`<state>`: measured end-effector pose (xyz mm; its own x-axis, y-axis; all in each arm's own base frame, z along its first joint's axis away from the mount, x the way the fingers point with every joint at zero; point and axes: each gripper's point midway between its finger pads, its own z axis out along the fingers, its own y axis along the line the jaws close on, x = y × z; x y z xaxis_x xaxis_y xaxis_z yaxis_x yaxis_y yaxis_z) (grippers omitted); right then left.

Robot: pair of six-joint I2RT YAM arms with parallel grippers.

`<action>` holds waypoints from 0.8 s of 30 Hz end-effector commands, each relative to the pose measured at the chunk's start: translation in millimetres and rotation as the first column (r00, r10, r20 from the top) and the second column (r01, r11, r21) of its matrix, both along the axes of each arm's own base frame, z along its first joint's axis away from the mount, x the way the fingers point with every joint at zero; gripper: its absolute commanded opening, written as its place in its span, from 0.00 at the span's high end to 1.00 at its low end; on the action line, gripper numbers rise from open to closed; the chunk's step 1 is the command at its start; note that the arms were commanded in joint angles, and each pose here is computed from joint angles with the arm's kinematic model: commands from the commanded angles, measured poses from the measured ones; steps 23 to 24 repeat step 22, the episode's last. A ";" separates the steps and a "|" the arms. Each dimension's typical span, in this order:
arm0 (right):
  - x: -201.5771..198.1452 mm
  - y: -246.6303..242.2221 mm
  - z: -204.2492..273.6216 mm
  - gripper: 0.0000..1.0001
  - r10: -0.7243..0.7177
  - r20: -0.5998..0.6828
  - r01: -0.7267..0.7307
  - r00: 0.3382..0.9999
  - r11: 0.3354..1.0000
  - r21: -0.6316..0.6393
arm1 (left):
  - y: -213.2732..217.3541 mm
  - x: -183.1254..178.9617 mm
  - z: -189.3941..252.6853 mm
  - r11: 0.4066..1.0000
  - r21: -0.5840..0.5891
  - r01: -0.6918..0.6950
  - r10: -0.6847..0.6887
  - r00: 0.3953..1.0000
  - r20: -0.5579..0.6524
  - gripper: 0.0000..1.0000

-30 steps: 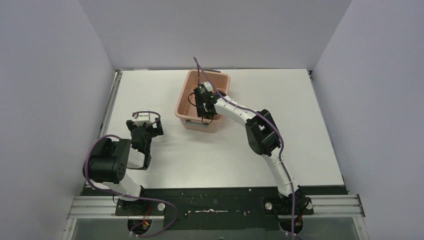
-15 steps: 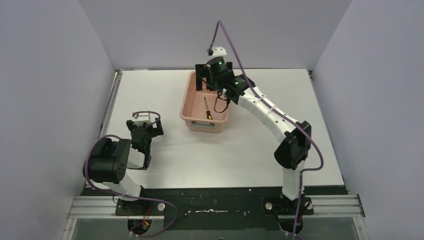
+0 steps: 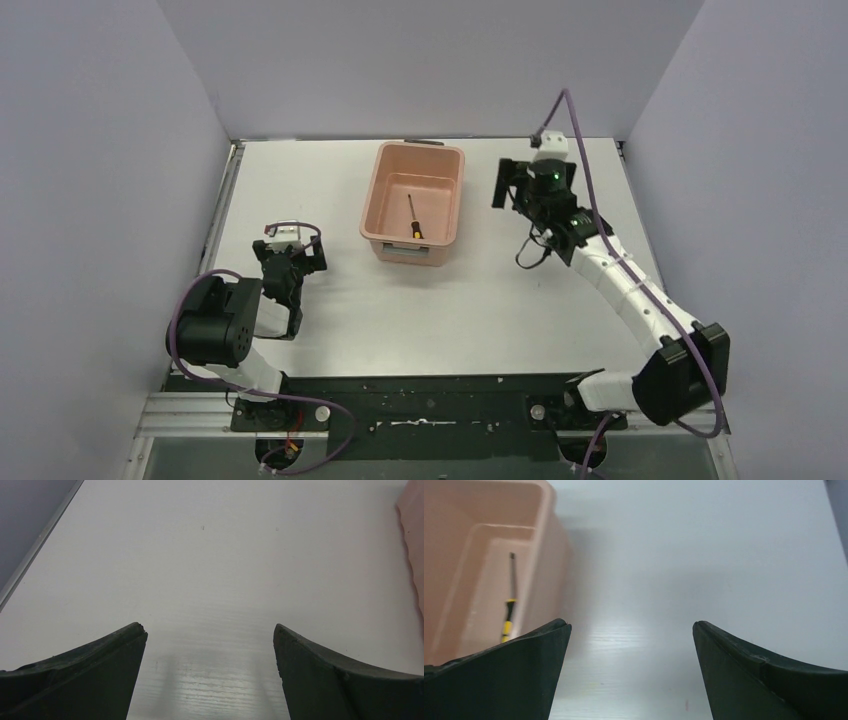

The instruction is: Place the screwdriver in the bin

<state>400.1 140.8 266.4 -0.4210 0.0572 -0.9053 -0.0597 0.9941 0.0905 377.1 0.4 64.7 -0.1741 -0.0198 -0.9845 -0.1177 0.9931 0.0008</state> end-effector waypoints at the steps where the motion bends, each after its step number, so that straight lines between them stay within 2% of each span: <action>1: -16.6 -63.0 -33.1 0.00 -0.138 0.086 0.141 0.987 0.990 -0.031 | -0.4 2.8 9.0 1.000 0.006 0.011 -0.012 0.999 0.033 0.03; 5: -36.6 -100.0 -78.8 0.00 -0.223 0.068 0.226 0.972 0.973 -0.037 | -0.2 2.8 9.0 1.000 0.007 0.011 -0.011 0.999 0.033 0.03; 12: -57.7 -114.6 -132.0 0.00 -0.263 0.048 0.265 0.964 0.964 -0.032 | -0.2 2.8 8.9 1.000 0.007 0.011 -0.011 0.999 0.033 0.03; 24: -58.6 -115.7 -131.7 0.00 -0.281 0.058 0.281 0.958 0.960 -0.008 | -0.8 3.2 8.3 1.000 0.005 0.013 -0.013 0.999 0.030 0.03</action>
